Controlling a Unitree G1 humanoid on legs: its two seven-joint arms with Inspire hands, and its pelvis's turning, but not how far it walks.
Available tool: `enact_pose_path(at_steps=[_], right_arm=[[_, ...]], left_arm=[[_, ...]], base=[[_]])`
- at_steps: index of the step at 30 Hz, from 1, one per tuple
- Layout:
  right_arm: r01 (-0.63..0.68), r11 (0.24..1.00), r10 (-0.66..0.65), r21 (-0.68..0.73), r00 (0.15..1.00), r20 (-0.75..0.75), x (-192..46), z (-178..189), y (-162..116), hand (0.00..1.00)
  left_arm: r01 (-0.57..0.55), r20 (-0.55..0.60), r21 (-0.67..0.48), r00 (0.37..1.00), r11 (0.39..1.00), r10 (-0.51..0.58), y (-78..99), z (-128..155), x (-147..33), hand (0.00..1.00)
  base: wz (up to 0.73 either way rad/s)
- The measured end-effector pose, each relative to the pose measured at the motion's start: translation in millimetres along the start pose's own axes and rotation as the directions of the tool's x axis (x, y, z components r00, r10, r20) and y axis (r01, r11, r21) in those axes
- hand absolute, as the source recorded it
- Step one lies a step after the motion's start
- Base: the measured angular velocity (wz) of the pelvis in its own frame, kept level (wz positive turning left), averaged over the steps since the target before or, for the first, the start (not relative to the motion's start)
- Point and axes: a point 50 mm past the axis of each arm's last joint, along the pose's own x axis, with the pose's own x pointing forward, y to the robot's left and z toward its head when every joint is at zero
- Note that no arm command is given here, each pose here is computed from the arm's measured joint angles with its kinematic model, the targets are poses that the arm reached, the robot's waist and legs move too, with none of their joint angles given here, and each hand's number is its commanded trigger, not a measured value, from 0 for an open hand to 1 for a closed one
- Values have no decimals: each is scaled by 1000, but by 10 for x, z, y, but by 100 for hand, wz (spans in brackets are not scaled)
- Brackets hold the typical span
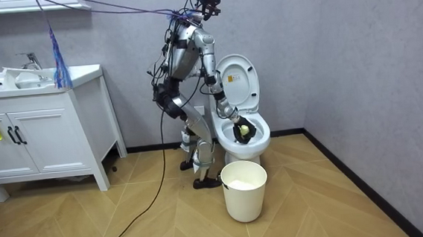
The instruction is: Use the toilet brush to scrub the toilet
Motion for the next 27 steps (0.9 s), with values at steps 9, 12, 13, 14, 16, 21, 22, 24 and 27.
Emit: enact_pose_path(at_steps=[9, 12, 13, 14, 16, 21, 22, 24, 27], right_arm=[[-19, 938, 68, 346, 989, -128, 52, 14, -38, 100], [14, 870, 74, 494, 985, -158, 87, -27, -83, 100], [29, 848, 69, 530, 984, -164, 98, -43, -102, 100], [38, 837, 65, 546, 984, -168, 106, -54, -115, 100], [68, 809, 51, 584, 982, -184, 118, -69, -141, 100], [71, 803, 47, 592, 982, -182, 131, -65, -165, 100], [63, 803, 53, 593, 983, -177, 130, -51, -163, 100], [37, 815, 65, 579, 986, -154, 124, 13, -155, 100], [-14, 829, 94, 559, 989, -115, 53, 141, -58, 100]], left_arm=[[-37, 8, -16, 999, 999, 37, 30, 18, -3, 0], [-64, 38, -10, 997, 998, 65, 134, 42, 43, 0], [-81, 46, -7, 996, 997, 81, 169, 50, 62, 0], [-91, 48, -10, 995, 996, 91, 186, 59, 71, 0], [-106, 51, -12, 993, 994, 107, 215, 71, 106, 0], [-86, 38, 4, 996, 996, 86, 230, 62, 160, 0], [-77, 37, 10, 996, 997, 76, 232, 55, 164, 0], [-66, 25, 17, 998, 998, 65, 221, 47, 167, 0], [-39, 15, 58, 999, 998, 38, 183, 2, 130, 0]], base=[[0], [3], [19], [22], [10], [-2], [4], [-4], [-11]])
